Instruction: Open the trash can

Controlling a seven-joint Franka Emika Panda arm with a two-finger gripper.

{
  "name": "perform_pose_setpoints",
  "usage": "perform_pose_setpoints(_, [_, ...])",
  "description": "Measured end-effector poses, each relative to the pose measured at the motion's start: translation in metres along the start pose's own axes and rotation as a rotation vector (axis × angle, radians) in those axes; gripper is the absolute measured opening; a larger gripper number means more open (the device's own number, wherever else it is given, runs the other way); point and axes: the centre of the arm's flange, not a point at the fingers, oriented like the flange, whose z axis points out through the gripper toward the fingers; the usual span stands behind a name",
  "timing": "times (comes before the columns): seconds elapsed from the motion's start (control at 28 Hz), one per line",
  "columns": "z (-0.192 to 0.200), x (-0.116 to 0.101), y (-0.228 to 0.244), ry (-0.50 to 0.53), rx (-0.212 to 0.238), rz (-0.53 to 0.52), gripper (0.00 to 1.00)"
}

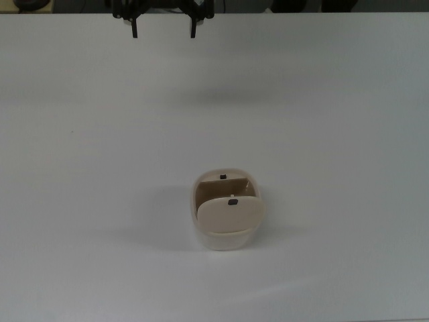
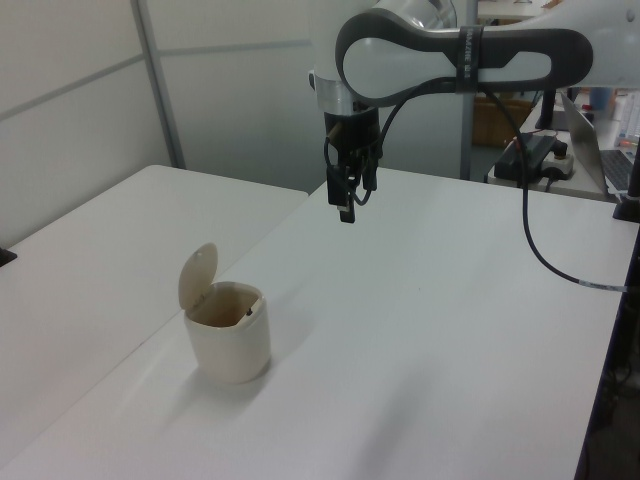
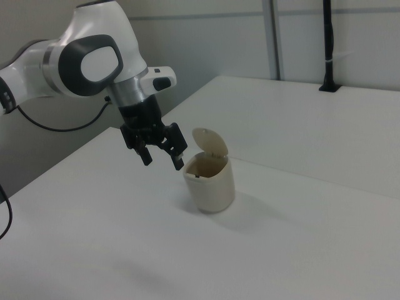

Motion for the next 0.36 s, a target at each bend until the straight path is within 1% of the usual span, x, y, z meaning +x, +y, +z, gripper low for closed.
perform_pose_setpoints(0.18, [-0.0002, -0.0001, 0.0000, 0.000, 0.000, 0.000, 1.00])
perform_pose_setpoints(0.36, [0.0000, -0.0003, -0.0013, -0.002, 0.013, 0.001, 1.00])
